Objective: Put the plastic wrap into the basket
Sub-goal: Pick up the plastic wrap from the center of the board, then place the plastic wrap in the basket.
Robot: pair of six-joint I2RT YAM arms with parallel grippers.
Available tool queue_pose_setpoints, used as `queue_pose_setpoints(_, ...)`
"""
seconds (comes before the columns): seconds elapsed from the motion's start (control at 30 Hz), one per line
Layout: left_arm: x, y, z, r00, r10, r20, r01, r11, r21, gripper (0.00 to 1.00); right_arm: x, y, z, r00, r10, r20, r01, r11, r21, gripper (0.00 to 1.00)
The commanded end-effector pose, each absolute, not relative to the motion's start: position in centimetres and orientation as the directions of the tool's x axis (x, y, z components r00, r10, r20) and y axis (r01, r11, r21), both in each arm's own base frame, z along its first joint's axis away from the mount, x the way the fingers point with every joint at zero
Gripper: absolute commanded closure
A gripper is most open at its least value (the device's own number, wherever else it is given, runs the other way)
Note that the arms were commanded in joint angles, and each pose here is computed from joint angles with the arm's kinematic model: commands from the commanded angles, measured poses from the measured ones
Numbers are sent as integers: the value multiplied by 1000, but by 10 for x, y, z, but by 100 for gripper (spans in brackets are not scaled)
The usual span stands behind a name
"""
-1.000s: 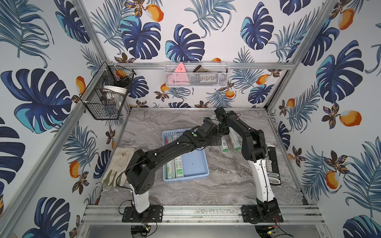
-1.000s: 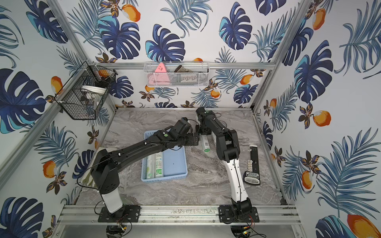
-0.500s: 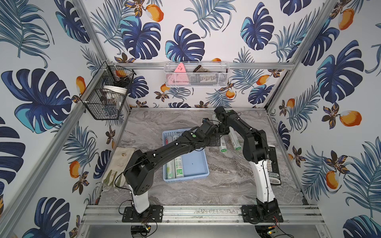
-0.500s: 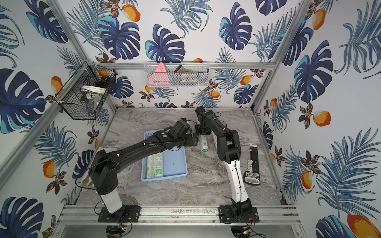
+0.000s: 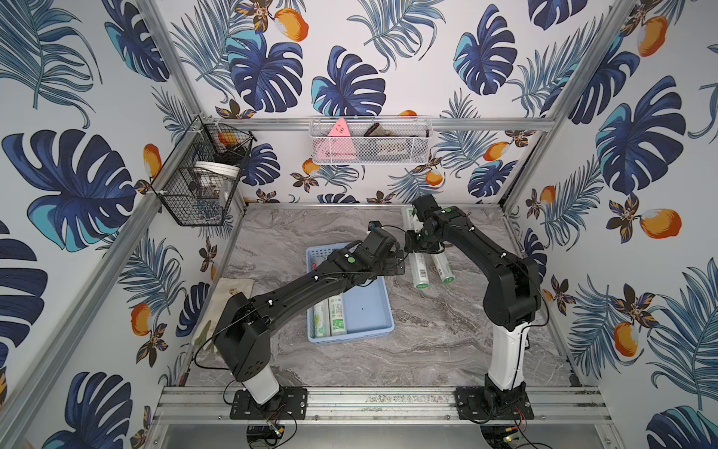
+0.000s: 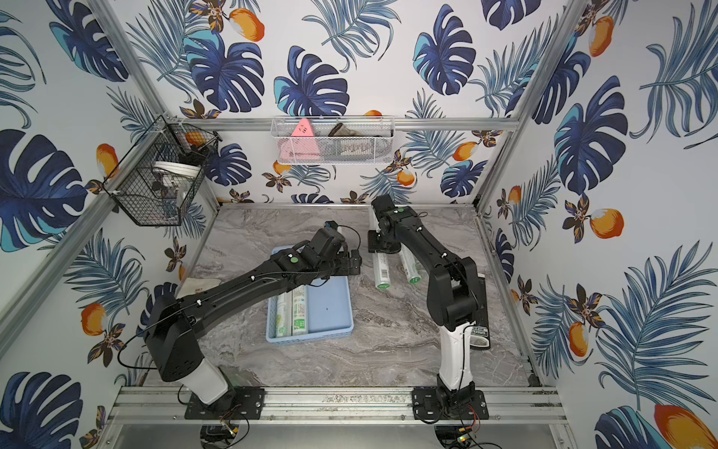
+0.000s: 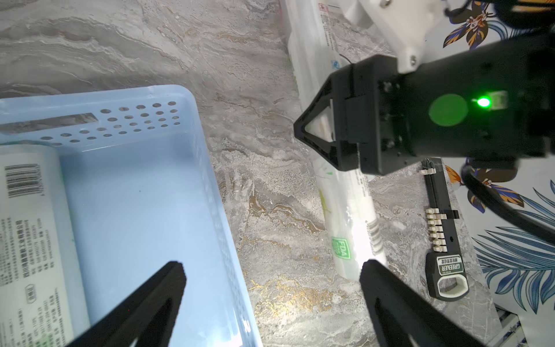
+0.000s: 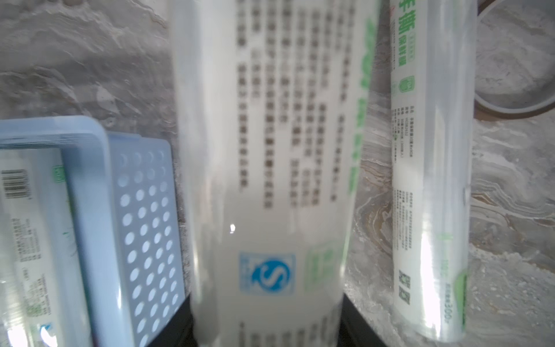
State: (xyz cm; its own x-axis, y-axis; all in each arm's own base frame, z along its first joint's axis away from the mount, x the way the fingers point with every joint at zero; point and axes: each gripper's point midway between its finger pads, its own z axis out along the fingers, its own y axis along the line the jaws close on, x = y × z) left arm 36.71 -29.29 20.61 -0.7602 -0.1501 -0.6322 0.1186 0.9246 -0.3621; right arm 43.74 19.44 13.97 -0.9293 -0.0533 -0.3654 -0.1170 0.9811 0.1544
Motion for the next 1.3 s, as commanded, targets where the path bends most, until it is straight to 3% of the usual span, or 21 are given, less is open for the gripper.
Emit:
queue_pose_setpoints(0.0,370,-286,215,-735,-174,-655,108,924,-366,1,435,214,165,-905,-18,-425,-134,960,246,63)
queue_pose_setpoints(0.57,342,-225,224,-669,-259,-697,10,934,-357,1,371,328,173,-902,-50,-428,-241,883,403,63)
queue_pose_setpoints(0.9,325,-179,223,-620,-312,-720,-92,940,-327,1,354,351,167,-909,-66,-411,-254,870,422,63)
queue_pose_setpoints(1.27,316,-163,219,-610,-338,-717,-131,935,-329,1,336,369,161,-915,-84,-395,-267,860,435,63)
